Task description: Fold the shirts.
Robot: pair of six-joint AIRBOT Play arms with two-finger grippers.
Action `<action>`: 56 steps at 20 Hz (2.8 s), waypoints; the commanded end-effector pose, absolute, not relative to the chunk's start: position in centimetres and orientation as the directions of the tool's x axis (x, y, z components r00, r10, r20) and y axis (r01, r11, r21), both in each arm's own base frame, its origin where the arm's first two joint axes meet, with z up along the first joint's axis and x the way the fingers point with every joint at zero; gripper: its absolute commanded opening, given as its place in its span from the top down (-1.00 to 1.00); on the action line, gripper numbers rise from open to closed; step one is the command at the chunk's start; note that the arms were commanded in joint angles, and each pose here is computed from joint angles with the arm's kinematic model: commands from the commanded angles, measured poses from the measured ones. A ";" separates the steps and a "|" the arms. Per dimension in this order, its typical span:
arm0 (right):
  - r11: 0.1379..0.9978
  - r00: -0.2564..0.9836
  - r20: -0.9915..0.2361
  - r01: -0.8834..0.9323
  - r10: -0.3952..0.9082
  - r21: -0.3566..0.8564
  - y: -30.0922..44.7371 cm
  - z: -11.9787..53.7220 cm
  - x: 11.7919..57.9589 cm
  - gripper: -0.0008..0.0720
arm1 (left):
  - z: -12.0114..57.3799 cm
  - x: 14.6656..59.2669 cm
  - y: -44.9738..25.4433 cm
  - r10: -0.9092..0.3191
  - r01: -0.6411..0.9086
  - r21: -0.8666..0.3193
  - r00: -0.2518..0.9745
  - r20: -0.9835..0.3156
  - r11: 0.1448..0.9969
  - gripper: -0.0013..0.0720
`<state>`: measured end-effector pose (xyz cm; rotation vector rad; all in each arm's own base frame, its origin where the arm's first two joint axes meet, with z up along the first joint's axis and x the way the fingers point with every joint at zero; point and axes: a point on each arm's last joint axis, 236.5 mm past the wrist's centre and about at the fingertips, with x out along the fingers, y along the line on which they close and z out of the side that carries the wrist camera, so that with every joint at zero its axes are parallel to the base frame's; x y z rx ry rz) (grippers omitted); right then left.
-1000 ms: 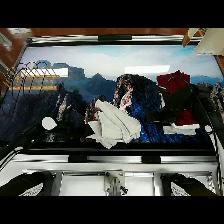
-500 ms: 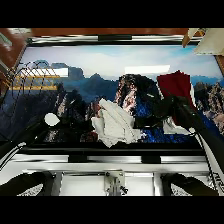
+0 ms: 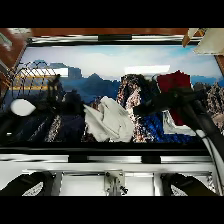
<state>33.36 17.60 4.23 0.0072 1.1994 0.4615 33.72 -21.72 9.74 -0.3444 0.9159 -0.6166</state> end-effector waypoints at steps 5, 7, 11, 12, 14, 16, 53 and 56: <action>0.892 0.851 -0.270 -0.444 0.451 0.089 16.0 36.1 35.1 0.75 | 42.8 31.0 -19.4 -0.667 0.647 -0.185 0.741 -0.074 0.739 0.86; 0.890 0.840 -0.297 -0.431 0.455 0.145 15.9 35.9 34.3 0.71 | 44.5 30.0 -19.6 -0.679 0.654 -0.232 0.733 -0.039 0.720 0.86; 0.918 0.832 -0.390 -0.376 0.395 0.126 14.5 33.6 34.3 -0.16 | 37.4 29.4 -23.5 -0.757 0.691 -0.308 0.609 -0.238 0.653 0.86; 0.931 0.841 -0.399 -0.345 0.365 0.122 13.8 33.4 34.5 -0.16 | 34.8 29.3 -24.9 -0.771 0.694 -0.337 0.567 -0.288 0.636 0.86; 0.950 0.844 -0.437 -0.290 0.311 0.115 12.6 32.4 34.7 -0.16 | 27.8 28.9 -28.3 -0.792 0.668 -0.430 0.464 -0.398 0.607 0.86; 0.957 0.804 -0.522 -0.266 0.285 0.114 12.3 30.1 34.7 -0.17 | 20.7 28.0 -32.2 -0.800 0.617 -0.516 0.382 -0.464 0.594 0.86; 0.891 -0.224 -0.884 -0.105 0.411 0.441 17.0 -7.9 24.3 -0.90 | -9.1 29.5 -11.7 -0.410 -0.136 -0.445 0.224 -0.884 0.885 -0.28; 0.887 -0.209 -0.893 -0.160 0.398 0.432 18.4 -8.2 24.2 -0.90 | -9.1 29.5 -11.7 -0.410 -0.136 -0.445 0.224 -0.884 0.885 0.02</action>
